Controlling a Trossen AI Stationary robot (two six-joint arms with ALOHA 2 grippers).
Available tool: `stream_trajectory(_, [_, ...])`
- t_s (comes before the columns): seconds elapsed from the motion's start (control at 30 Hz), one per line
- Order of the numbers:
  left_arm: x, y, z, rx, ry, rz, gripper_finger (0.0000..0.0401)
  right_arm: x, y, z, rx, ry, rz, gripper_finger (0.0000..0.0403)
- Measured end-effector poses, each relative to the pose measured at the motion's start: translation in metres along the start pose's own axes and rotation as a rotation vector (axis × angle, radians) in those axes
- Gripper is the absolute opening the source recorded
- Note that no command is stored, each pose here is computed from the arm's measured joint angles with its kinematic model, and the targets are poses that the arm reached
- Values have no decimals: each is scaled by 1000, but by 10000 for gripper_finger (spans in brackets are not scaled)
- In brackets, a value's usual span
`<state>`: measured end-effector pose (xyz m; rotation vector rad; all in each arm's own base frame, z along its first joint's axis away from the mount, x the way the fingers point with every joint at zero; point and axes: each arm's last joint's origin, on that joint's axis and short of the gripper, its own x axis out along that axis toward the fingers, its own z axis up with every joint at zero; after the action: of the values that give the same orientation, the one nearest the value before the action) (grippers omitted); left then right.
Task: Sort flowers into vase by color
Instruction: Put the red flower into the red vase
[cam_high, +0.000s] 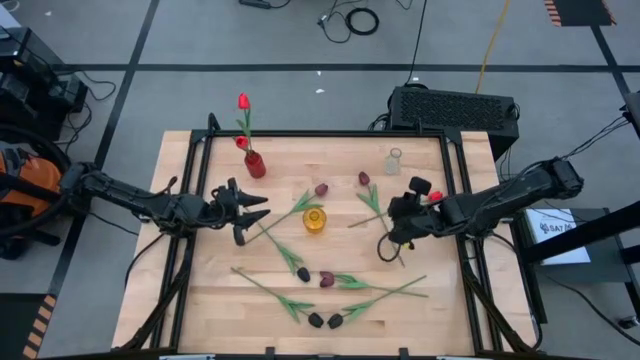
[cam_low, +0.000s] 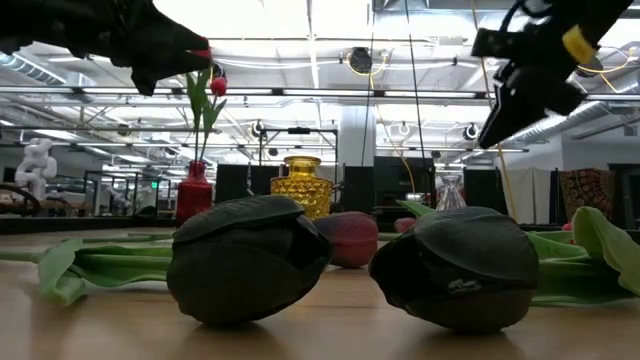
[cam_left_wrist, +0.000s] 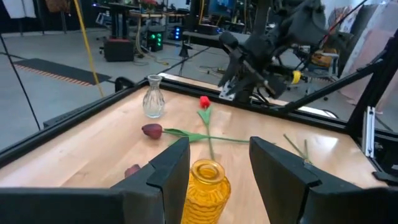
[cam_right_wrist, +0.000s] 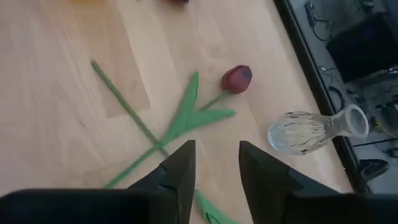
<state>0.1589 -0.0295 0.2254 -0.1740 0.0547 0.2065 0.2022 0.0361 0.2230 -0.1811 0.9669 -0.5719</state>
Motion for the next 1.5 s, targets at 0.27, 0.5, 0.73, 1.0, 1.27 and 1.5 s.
stream_trajectory(0.27, [1, -8, -5, -6, 24, -27, 173, 35, 20, -4, -176, 162, -19, 94])
stream_trajectory(0.5, [5, -10, -9, -2, 41, -21, 173, 77, 27, -8, -263, 329, 33, 94])
stream_trajectory(0.73, [7, -11, -9, 18, 29, -24, 173, 99, 19, -9, -285, 398, 39, 93])
stream_trajectory(1.0, [7, -11, -9, 18, 31, -26, 173, 110, 3, -8, -191, 463, 114, 84])
stream_trajectory(1.27, [7, -11, -9, -5, 34, -32, 173, 118, -9, -7, -117, 498, 216, 11])
stream_trajectory(1.5, [5, -14, -10, -2, 42, -53, 173, 118, -8, -8, -100, 506, 246, 2])
